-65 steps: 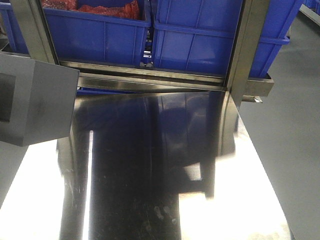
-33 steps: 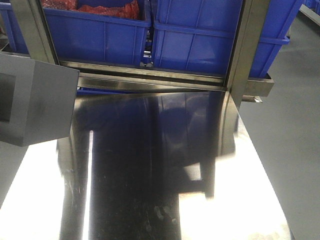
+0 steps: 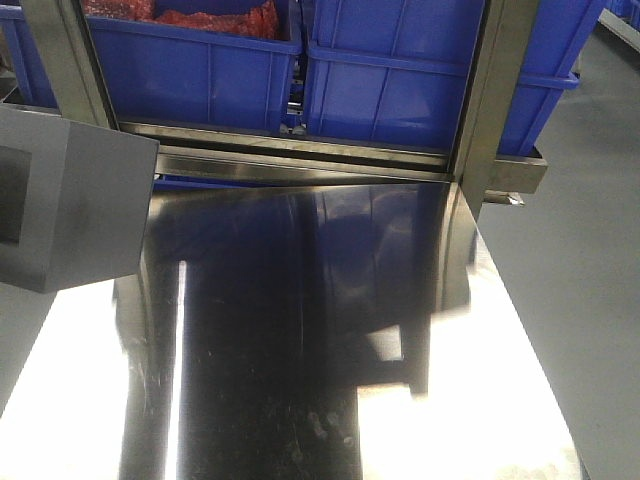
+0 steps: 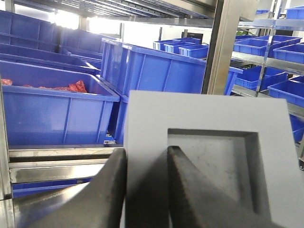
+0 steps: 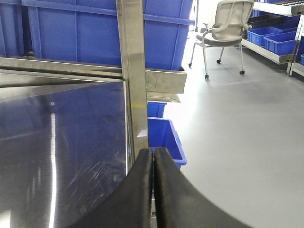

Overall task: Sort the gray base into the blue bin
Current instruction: 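Raise the held gray block up beside the robot with the left gripper, then turn the base away from the table, carrying the block in the left gripper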

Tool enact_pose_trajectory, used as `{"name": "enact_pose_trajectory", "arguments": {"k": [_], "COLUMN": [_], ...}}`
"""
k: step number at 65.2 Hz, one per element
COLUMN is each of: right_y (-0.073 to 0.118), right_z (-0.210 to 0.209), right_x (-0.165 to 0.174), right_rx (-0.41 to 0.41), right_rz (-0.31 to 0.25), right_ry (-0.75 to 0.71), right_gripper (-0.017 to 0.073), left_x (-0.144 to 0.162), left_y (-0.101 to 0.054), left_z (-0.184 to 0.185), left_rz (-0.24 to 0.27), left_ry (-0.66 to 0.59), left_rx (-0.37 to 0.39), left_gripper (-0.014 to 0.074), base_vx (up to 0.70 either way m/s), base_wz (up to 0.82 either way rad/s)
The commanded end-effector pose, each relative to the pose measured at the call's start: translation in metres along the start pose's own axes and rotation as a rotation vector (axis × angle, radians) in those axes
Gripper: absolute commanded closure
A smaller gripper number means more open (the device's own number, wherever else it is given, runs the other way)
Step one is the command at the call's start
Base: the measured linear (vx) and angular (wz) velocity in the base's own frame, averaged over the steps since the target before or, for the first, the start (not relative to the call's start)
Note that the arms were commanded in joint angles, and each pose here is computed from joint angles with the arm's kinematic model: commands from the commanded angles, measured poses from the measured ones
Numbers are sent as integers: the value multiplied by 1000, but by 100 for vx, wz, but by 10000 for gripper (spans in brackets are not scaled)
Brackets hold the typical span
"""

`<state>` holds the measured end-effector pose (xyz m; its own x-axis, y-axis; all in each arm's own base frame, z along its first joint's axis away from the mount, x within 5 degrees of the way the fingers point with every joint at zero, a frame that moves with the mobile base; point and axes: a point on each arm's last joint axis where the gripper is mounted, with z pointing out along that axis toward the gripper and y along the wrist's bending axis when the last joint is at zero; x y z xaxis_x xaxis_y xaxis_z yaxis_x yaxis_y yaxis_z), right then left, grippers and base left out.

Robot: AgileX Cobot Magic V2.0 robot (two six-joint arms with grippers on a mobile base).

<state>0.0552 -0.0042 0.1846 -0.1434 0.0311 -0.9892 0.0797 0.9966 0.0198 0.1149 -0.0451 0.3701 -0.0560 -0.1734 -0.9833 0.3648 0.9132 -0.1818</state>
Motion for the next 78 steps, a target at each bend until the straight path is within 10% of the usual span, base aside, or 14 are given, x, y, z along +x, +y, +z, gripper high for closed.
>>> {"name": "enact_pose_trajectory", "arguments": {"k": [1,78], "right_y": [0,0], "right_z": [0,0], "right_x": [-6,-6], "right_rx": [3,3], "right_rz": [-14,-14], "right_ry": [-71,-71], "right_gripper": [564,564], "left_x": [-21,-21], "left_y": [-3,-3], "left_z": [-3,-3], "left_rz": [-19,-19], "left_ry": [-140,-140], "left_rx": [18,18], "left_gripper": [600,600], "base_vx": [0,-7], "base_wz": [0,-31]}}
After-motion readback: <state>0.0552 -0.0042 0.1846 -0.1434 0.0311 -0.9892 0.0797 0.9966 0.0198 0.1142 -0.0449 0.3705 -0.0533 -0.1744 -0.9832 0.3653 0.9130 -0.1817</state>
